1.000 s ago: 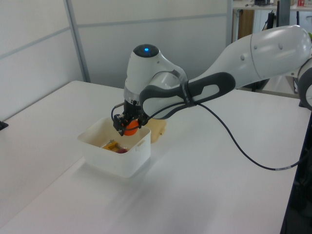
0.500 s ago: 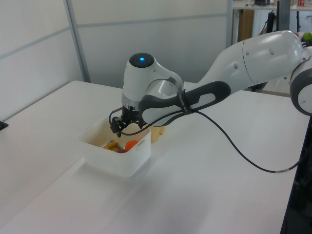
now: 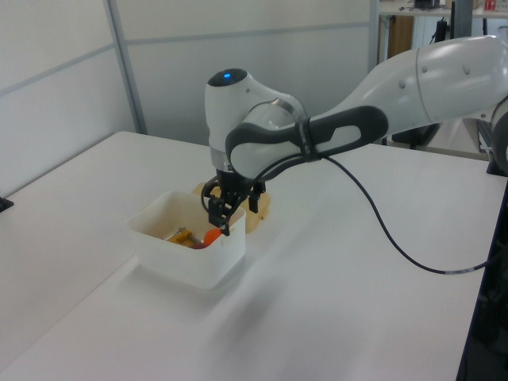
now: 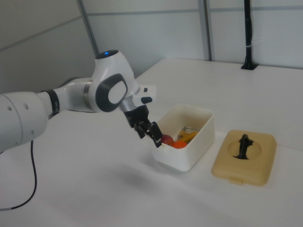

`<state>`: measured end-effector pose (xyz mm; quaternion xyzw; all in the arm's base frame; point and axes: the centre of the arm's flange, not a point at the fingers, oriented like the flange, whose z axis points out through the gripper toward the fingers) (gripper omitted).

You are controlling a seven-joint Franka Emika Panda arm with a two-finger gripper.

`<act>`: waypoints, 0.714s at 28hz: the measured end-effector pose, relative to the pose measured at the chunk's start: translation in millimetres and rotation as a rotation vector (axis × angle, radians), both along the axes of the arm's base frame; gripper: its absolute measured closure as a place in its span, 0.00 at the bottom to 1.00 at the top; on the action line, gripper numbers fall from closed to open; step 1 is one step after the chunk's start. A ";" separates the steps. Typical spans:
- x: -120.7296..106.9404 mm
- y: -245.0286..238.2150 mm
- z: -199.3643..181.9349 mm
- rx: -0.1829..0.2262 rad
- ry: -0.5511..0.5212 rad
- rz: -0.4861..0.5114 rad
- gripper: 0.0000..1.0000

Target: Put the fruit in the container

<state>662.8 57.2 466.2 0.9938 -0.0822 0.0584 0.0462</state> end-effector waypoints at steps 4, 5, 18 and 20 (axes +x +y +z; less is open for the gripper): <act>-16.1 -5.0 13.9 -0.002 0.085 0.093 0.00; -19.3 -6.3 16.5 -0.004 0.102 0.112 0.00; -51.0 -61.5 72.9 -0.016 0.206 0.202 0.00; -55.7 -68.3 80.3 -0.015 0.209 0.208 0.00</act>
